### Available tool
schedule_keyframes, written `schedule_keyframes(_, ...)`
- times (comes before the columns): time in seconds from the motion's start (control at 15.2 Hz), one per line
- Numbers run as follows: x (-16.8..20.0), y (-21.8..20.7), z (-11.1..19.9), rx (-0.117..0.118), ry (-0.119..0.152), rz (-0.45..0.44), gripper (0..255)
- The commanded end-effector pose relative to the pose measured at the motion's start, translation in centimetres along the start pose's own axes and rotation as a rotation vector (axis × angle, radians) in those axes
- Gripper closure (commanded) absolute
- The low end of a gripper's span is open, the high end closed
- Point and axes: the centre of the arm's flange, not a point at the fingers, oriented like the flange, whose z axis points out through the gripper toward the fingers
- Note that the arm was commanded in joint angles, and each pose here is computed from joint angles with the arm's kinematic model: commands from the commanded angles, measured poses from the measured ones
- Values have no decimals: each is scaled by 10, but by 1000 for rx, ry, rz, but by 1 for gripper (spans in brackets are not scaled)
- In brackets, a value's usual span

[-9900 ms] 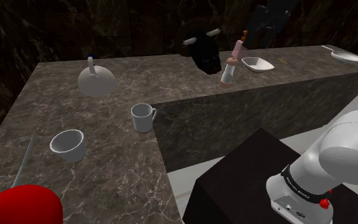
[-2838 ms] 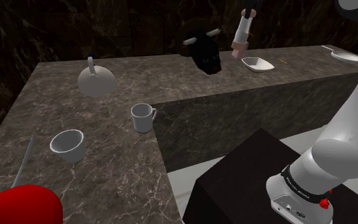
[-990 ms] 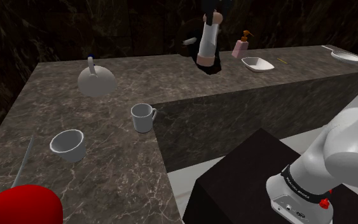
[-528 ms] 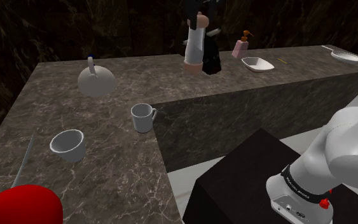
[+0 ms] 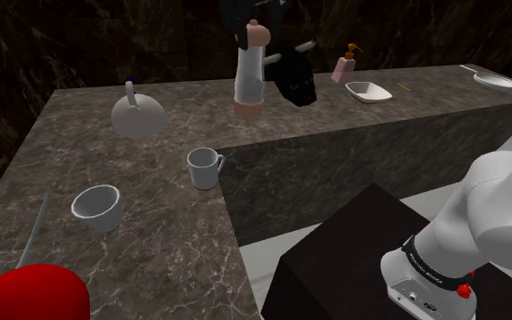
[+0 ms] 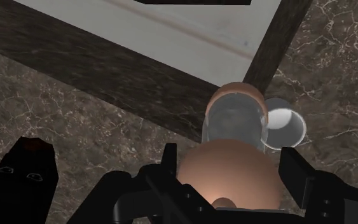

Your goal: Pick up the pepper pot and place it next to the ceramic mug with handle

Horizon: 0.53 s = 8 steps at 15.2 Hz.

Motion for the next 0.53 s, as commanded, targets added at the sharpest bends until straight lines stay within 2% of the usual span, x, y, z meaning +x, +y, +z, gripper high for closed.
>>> schedule_keyframes(0.0, -6, -26, -3, 0, 0, 1, 255)
schedule_keyframes(0.46, -21, -116, -20, 0, 0, 1, 255)
